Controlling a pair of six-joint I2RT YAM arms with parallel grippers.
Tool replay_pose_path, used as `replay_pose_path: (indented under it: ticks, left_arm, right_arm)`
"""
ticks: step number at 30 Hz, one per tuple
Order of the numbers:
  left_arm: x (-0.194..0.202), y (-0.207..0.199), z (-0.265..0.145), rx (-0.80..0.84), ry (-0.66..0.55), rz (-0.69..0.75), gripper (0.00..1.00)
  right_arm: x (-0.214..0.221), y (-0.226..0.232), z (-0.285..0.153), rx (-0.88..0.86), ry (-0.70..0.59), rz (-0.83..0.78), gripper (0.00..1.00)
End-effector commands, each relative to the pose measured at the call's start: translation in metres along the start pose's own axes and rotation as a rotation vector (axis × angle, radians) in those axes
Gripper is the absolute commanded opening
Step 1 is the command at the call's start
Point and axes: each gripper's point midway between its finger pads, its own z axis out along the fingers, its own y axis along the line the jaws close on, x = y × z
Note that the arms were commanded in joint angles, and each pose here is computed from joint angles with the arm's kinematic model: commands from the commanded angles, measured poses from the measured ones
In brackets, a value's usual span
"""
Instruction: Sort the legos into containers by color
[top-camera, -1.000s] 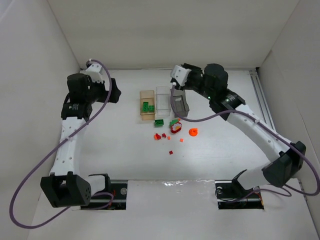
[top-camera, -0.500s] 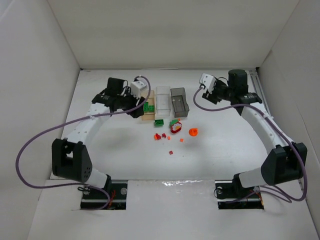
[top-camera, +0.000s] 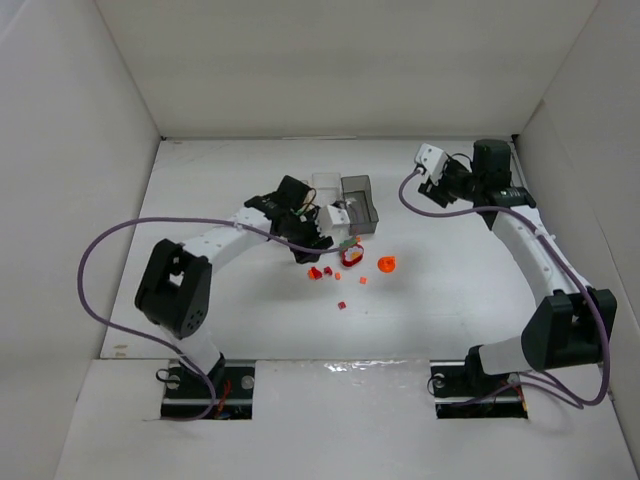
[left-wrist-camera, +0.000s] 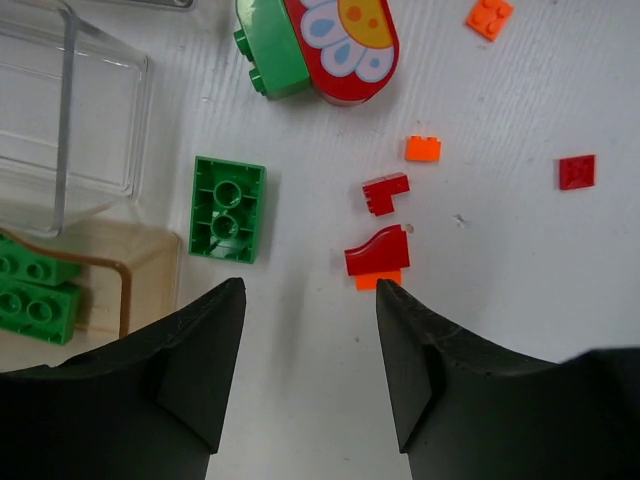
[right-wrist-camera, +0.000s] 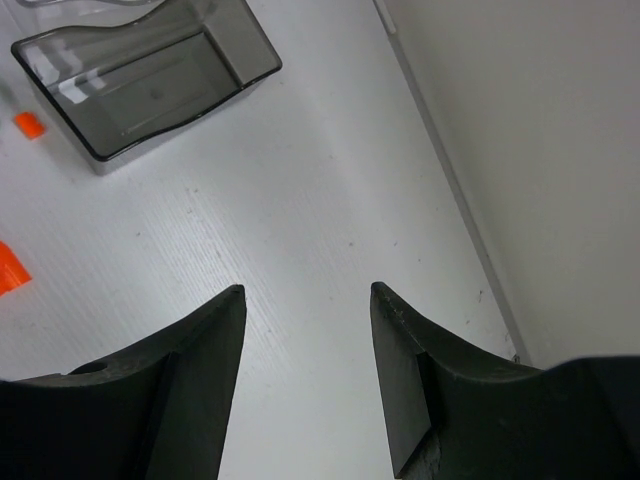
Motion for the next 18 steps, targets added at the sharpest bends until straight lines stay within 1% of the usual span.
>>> replay_pose_path:
  ticks: [1,5,9,12,13,18]
  left_arm:
    - [-0.009,0.020,0.007,-0.026,0.009,0.135,0.51]
    - [0.000,0.031,0.023,-0.018,0.049,0.214,0.51]
    - [-0.003,0.045,0.036,-0.019,0.066,0.265,0.54]
    - [-0.008,0.052,0.041,-0.016,0.068,0.282,0.54]
    - [-0.016,0.057,0.038,-0.030,0.054,0.306,0.55]
    - [-0.011,0.058,0.051,0.039,0.094,0.313,0.55]
  right_arm:
    - [-0.006,-0.005,-0.005,0.012,-0.030,-0.005,0.58]
    - [0.000,-0.004,-0.006,0.012,-0.021,0.004,0.58]
    - [-0.002,-0.005,-0.012,0.021,-0.029,0.002,0.58]
    - [-0.002,-0.006,-0.018,0.036,-0.030,0.000,0.58]
    - [0.005,-0.003,-0.019,0.029,-0.014,0.015,0.58]
    - [0.009,-0.003,-0.029,0.040,-0.016,0.026,0.58]
